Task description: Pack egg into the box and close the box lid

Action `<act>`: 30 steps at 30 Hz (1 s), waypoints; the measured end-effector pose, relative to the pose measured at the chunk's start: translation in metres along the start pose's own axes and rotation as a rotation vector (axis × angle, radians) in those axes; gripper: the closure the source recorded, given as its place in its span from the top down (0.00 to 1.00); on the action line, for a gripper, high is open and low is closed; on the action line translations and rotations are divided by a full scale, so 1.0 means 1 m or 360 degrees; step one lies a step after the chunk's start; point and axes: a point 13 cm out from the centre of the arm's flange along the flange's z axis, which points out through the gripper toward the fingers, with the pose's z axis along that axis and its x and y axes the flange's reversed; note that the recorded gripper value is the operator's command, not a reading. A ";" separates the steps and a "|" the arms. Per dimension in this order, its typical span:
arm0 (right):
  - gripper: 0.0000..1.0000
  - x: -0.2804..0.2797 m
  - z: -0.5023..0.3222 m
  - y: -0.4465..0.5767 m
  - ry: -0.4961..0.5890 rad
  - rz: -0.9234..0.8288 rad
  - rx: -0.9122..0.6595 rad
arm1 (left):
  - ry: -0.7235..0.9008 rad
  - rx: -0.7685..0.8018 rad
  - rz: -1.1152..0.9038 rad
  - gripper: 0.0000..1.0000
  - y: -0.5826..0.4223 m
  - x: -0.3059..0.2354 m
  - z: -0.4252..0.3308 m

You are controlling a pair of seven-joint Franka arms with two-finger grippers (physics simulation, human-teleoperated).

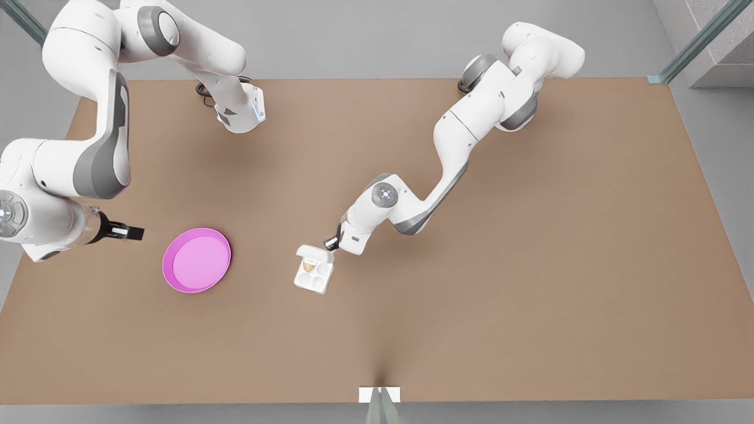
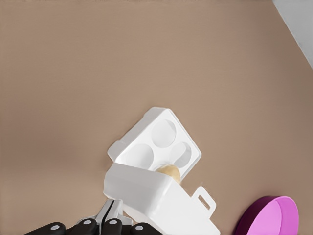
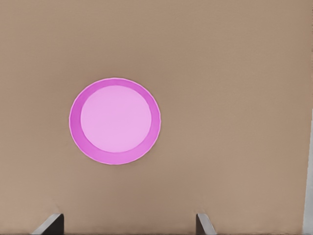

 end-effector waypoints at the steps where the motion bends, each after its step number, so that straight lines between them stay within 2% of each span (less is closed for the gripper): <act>1: 1.00 0.003 0.002 -0.002 0.0023 0.0006 0.0018 | -0.0001 0.0003 -0.0001 0.21 -0.001 -0.001 0.000; 10: 1.00 0.017 0.004 0.011 0.0093 -0.0011 0.0126 | -0.0003 0.0022 -0.0009 0.21 -0.005 -0.005 0.000; 19: 1.00 0.023 0.007 0.012 0.0137 0.0000 0.0154 | 0.0026 0.0023 0.0011 0.21 -0.009 0.017 0.003; 30: 1.00 0.027 0.012 0.009 0.0171 0.0015 0.0175 | -0.0001 0.0041 -0.0068 0.21 -0.008 -0.013 0.000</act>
